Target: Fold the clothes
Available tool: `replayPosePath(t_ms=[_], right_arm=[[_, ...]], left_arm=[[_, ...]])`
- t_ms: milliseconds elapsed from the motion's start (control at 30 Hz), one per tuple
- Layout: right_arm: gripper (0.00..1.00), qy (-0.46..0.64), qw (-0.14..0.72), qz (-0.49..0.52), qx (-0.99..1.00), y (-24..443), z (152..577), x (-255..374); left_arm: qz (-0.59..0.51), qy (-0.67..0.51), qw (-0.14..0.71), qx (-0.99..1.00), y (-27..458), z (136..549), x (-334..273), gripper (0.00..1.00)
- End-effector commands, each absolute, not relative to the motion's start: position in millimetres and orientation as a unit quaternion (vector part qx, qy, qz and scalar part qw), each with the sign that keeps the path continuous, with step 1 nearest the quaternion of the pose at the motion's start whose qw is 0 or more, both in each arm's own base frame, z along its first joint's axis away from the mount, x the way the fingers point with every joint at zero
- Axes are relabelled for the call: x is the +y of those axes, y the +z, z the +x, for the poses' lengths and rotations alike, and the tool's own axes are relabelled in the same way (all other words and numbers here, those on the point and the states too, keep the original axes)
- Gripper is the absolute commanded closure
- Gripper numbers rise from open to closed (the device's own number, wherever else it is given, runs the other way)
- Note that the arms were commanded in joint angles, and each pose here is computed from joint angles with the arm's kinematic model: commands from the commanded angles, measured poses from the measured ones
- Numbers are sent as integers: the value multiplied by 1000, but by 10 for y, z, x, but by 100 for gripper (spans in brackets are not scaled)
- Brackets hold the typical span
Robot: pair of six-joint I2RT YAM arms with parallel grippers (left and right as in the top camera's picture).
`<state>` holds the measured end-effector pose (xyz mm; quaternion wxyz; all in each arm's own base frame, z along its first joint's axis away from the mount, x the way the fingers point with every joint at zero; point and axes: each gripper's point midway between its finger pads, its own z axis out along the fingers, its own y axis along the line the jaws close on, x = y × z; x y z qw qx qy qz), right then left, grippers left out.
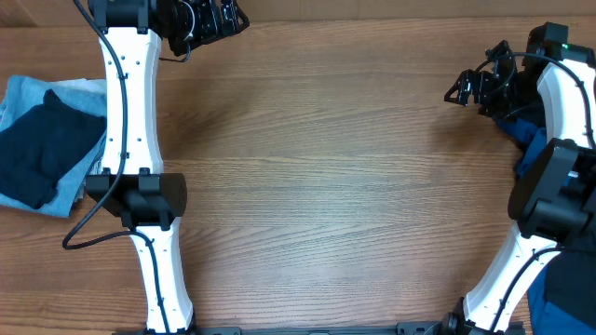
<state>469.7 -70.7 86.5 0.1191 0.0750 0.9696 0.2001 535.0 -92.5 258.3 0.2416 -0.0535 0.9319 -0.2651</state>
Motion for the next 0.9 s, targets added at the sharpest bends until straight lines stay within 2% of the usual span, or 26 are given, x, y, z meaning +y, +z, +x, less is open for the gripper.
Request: replayPosePath(t_ms=[0,333,400,433,500,533,667,767,800,867], right_arm=[[0,194,144,70,968,1058,4745,-740],[0,194,147,64,968,1042,4783,-701],[0,190,170,44,966,1290,4799,-561],[0,186,207,9,960,1698,4790,-314],[0,181,247,-20,952,2119,4727,-108],[0,177,285,-46,941,2505,4627,71],[0,174,413,-135,884,3765,3960,663],[0,147,522,-205,815,4635,3110,992],[0,129,567,-216,784,4935,2657,999],[0,140,612,-238,741,5184,1954,990]], left_arm=[[-56,-272,237,931,2569,5354,-947,0],[-56,-273,237,931,2568,5354,-945,0],[-56,-272,237,931,2569,5354,-947,0],[-56,-272,237,931,2569,5354,-947,0],[-56,-272,237,931,2569,5354,-947,0],[-56,-272,237,931,2569,5354,-947,0],[-56,-272,237,931,2569,5354,-947,0],[-56,-272,237,931,2569,5354,-947,0],[-56,-272,237,931,2569,5354,-947,0],[-56,-273,237,931,2569,5353,-947,0]])
